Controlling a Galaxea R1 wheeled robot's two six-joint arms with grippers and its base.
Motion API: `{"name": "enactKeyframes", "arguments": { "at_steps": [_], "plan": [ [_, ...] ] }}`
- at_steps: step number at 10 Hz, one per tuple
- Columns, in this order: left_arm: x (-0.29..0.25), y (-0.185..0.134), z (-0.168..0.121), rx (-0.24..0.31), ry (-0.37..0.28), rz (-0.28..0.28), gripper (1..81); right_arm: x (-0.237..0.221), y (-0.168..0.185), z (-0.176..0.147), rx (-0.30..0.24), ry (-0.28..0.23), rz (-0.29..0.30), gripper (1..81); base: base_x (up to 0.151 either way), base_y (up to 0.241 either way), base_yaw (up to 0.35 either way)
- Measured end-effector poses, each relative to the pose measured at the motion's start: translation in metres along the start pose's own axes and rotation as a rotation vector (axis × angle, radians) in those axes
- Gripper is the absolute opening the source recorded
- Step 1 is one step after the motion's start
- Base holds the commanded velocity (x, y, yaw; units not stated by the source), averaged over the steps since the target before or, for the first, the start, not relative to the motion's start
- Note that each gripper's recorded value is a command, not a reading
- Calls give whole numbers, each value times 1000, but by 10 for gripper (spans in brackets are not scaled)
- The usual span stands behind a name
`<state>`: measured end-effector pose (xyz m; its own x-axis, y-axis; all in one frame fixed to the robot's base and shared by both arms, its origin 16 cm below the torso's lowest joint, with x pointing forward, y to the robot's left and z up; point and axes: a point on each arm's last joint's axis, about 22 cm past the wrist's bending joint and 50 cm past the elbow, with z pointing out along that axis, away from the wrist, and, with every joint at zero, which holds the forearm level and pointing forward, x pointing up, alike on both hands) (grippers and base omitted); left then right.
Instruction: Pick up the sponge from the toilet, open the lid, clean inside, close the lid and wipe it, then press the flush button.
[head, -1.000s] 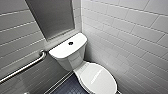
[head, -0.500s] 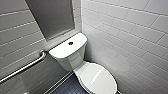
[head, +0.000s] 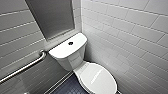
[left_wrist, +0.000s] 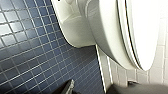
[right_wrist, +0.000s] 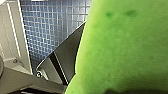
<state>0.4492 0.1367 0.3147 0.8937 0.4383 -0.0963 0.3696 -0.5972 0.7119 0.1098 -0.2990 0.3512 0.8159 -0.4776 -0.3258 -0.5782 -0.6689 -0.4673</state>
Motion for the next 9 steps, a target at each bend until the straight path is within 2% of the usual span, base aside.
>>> {"name": "enactKeyframes", "arguments": {
  "at_steps": [2,4,6,9],
  "plan": [
    [20,23,8,-46,50,-84,811,-15,11,-1,-19,-16,11,10,0,0,0],
    [28,47,19,-93,80,-85,811,-24,1,12,2,-22,18,10,0,0,0],
    [31,62,25,-122,92,-99,811,-25,10,14,-13,-21,3,10,0,0,0],
    [55,100,35,-177,113,-81,811,-41,8,28,-5,-37,-6,10,0,0,0]
  ]
}}
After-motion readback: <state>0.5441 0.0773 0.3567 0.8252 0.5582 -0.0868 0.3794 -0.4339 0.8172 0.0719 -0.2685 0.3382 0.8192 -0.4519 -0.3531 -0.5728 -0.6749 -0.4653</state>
